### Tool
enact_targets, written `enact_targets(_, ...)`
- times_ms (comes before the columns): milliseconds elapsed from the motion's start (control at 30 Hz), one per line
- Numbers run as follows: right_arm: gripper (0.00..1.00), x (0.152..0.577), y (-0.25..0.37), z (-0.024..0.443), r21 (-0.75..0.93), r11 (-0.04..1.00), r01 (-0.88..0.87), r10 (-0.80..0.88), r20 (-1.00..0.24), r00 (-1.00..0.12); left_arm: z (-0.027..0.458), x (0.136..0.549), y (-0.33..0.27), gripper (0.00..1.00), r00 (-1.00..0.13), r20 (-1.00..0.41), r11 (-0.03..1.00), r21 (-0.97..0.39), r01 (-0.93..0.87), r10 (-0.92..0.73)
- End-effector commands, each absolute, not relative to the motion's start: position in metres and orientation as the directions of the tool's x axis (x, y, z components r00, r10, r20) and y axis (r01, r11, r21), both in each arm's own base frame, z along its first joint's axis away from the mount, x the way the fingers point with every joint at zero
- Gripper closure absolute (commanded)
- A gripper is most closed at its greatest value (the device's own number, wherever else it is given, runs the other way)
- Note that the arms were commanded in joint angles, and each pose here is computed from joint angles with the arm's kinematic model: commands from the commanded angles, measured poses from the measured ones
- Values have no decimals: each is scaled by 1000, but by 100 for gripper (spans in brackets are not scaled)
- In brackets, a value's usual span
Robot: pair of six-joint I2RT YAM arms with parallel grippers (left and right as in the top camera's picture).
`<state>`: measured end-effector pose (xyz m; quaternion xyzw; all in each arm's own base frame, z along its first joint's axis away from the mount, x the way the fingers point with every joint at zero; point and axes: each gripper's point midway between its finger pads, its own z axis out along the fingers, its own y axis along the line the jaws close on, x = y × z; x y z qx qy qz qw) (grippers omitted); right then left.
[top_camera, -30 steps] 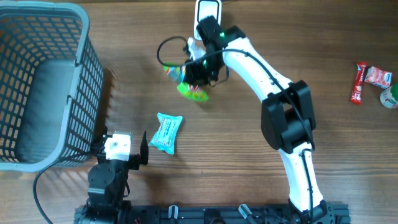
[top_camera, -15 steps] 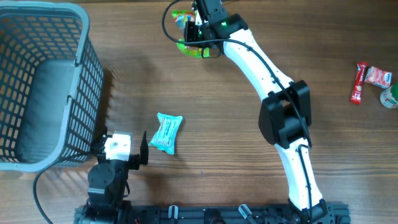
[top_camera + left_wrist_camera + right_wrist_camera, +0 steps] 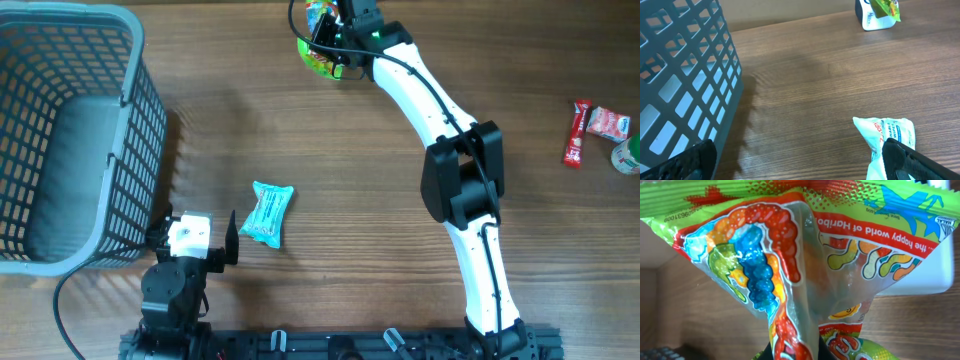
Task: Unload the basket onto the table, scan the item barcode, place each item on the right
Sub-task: 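Hold the gummy bag against the scanner face, then carry the gummy bag right and drop it near the Nescafe stick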
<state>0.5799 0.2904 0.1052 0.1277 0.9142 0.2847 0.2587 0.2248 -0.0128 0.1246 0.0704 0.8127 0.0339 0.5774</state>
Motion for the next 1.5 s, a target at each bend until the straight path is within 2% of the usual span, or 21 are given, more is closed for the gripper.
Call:
enact_targets(0, 95, 577, 301, 120, 639, 763, 93, 395, -347, -851, 125, 225, -17, 0, -317, -937, 988, 123, 90, 146)
enact_targets(133, 95, 561, 301, 119, 676, 731, 96, 349, -250, -903, 125, 225, -17, 0, -317, -937, 988, 123, 90, 146)
enact_targets(233, 95, 537, 266, 126, 583, 800, 144, 303, -185, -935, 125, 225, -17, 0, -317, -937, 988, 123, 90, 146)
enact_targets(300, 95, 523, 230, 141, 489, 859, 155, 277, -188, -942, 125, 225, -17, 0, -317, -937, 988, 123, 90, 146)
enact_targets(400, 95, 495, 149, 169, 306, 929, 209, 274, -186, -943, 125, 225, -17, 0, -317, -937, 988, 123, 90, 146)
enact_targets(500, 96, 469, 41, 166, 63, 940, 334, 340, -142, -930, 125, 225, -17, 0, -317, -937, 988, 123, 90, 146)
enact_targets(600, 96, 460, -32, 145, -42, 896, 442, 436, -105, -894, 125, 225, -17, 0, -317, -937, 988, 123, 90, 146)
enact_targets(700, 96, 452, -122, 120, -191, 830, 524, 504, -142, -852, 125, 225, -17, 0, -317, -937, 988, 123, 90, 146)
enact_targets(800, 96, 464, -178, 102, -121, 797, 591, 561, -215, -800, 125, 225, -17, 0, -317, -937, 988, 123, 90, 146)
enact_targets(900, 94, 484, -197, 88, 60, 786, 615, 607, -258, -751, 125, 225, -17, 0, -317, -937, 988, 123, 91, 146)
enact_targets(967, 94, 490, -200, 66, 84, 782, 618, 617, -252, -746, 125, 225, -17, 0, -317, -937, 988, 123, 91, 146)
enact_targets(1000, 91, 491, -199, 55, 81, 784, 615, 614, -246, -750, 125, 225, -17, 0, -317, -937, 988, 123, 90, 146)
enact_targets(1033, 74, 492, -199, 48, 77, 786, 613, 611, -243, -753, 125, 225, -17, 0, -317, -937, 988, 123, 90, 146)
enact_targets(1100, 12, 492, -201, 43, 66, 785, 616, 612, -244, -753, 125, 225, -17, 0, -317, -937, 988, 123, 90, 146)
enact_targets(1133, 0, 496, -203, 54, 73, 785, 616, 610, -267, -746, 125, 225, -17, 0, -317, -937, 988, 123, 90, 146)
enact_targets(1200, 0, 504, -203, 92, 108, 786, 608, 606, -326, -725, 125, 225, -17, 0, -317, -937, 988, 123, 91, 146)
enact_targets(1300, 0, 506, -178, 182, 230, 805, 546, 589, -408, -697, 125, 225, -17, 0, -317, -937, 988, 123, 90, 146)
enact_targets(1367, 0, 493, -128, 234, 354, 826, 440, 559, -403, -725, 125, 225, -17, 0, -317, -937, 988, 123, 91, 146)
enact_targets(1467, 0, 464, -48, 255, 385, 851, 357, 485, -317, -815, 125, 225, -17, 0, -317, -937, 988, 123, 91, 146)
